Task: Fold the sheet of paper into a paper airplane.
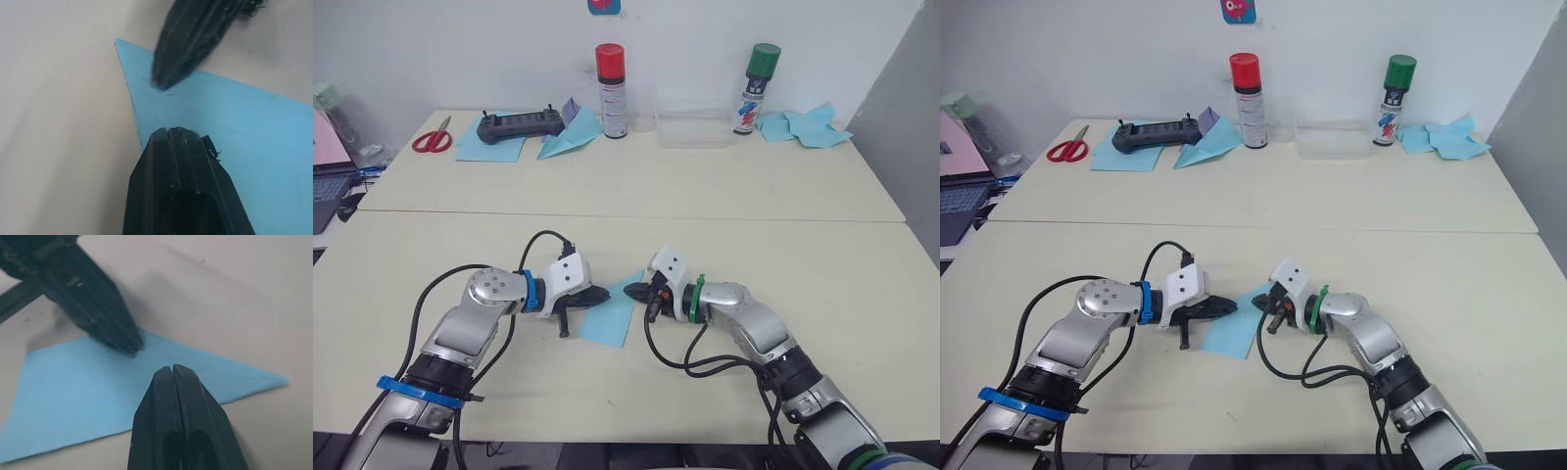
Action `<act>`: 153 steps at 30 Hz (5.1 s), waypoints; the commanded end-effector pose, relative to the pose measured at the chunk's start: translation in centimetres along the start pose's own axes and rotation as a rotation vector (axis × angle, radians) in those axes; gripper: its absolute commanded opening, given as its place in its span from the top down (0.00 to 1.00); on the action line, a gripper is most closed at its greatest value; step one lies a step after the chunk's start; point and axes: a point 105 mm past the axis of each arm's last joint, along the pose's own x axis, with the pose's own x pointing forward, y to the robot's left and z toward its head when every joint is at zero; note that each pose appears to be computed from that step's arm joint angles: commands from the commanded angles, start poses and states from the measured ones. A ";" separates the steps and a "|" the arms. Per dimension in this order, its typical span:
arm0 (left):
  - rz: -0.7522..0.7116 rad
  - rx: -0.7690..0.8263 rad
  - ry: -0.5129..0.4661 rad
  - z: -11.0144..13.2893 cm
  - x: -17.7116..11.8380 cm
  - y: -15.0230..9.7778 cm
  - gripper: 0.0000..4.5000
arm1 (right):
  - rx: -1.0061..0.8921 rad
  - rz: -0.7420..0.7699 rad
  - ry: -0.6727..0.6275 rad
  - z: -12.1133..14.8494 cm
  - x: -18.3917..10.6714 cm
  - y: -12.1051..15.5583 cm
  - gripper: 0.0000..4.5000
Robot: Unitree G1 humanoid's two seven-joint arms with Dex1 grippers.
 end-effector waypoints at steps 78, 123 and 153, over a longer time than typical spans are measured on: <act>0.102 0.072 -0.044 1.0 -4.1 4.8 0.43 | -0.008 0.212 -0.073 1.8 -1.7 3.1 1.00; -0.379 0.772 0.029 5.6 0.4 3.6 0.99 | 0.009 -0.067 -0.058 1.0 -8.4 -1.7 1.00; -0.080 0.248 0.128 6.6 -7.2 -0.6 0.04 | -0.165 0.085 -0.113 1.5 -10.4 0.5 0.54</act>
